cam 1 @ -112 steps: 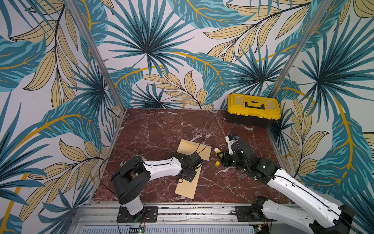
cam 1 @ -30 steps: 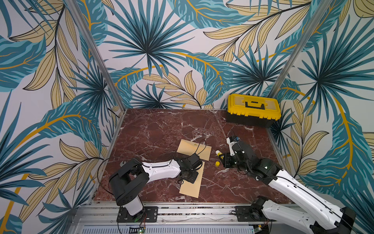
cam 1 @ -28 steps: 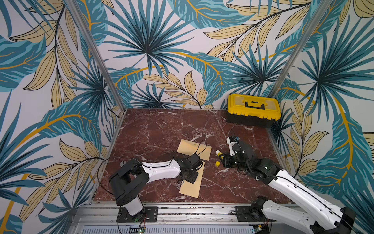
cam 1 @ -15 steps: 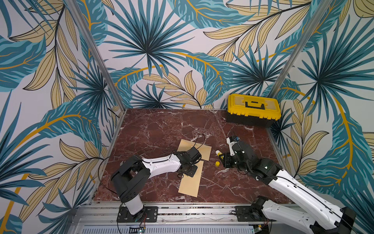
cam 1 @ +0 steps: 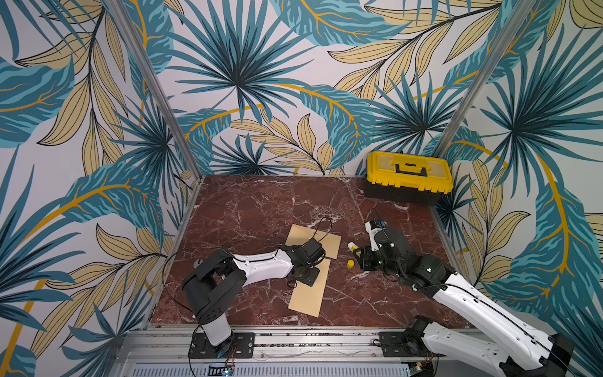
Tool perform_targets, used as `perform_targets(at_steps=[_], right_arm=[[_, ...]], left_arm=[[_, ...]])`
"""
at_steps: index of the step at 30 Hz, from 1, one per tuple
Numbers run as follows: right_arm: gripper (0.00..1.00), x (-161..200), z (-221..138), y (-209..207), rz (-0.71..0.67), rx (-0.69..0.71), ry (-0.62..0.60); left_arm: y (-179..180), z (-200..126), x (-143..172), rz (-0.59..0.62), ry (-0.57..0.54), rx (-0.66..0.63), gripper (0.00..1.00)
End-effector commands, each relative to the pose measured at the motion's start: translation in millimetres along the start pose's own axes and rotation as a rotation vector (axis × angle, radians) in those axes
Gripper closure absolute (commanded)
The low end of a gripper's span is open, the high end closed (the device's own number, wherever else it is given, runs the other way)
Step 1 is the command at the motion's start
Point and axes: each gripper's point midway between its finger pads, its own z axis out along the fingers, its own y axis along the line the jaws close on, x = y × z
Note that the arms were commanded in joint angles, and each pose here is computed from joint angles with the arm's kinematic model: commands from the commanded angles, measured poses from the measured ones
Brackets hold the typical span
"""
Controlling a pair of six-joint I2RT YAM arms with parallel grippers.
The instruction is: Seal the envelope with a glue stick
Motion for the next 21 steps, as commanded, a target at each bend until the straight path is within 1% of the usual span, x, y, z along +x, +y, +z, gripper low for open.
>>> perform_targets(at_steps=[1,4,7,13,18,21], right_arm=[[1.0,-2.9,-4.2,-1.4,0.007,0.006,-0.008],[1.0,-2.4,-4.2,-2.4,0.011,0.009,-0.009],[1.0,-1.7,-4.8,-2.7,0.016,0.007,-0.01],[1.0,-0.9,-7.7,-5.3,0.013,0.015,-0.012],[1.0,0.5,-9.4,-6.2,0.018,0.015,-0.011],[1.0,0.8,-9.6,-6.9,0.019,0.017,-0.01]], left_arm=[[9.4,-11.4,5.2,0.041,0.042,-0.055,1.0],[8.2,-20.3,-7.2,0.044,0.014,-0.049,1.0],[8.9,-18.3,-13.0,0.048,0.006,-0.046,1.0],[5.1,-2.6,-9.0,0.052,0.025,-0.014,1.0],[7.0,14.6,5.6,0.039,0.067,-0.008,1.0],[8.2,13.5,6.5,0.034,0.06,-0.011,1.0]])
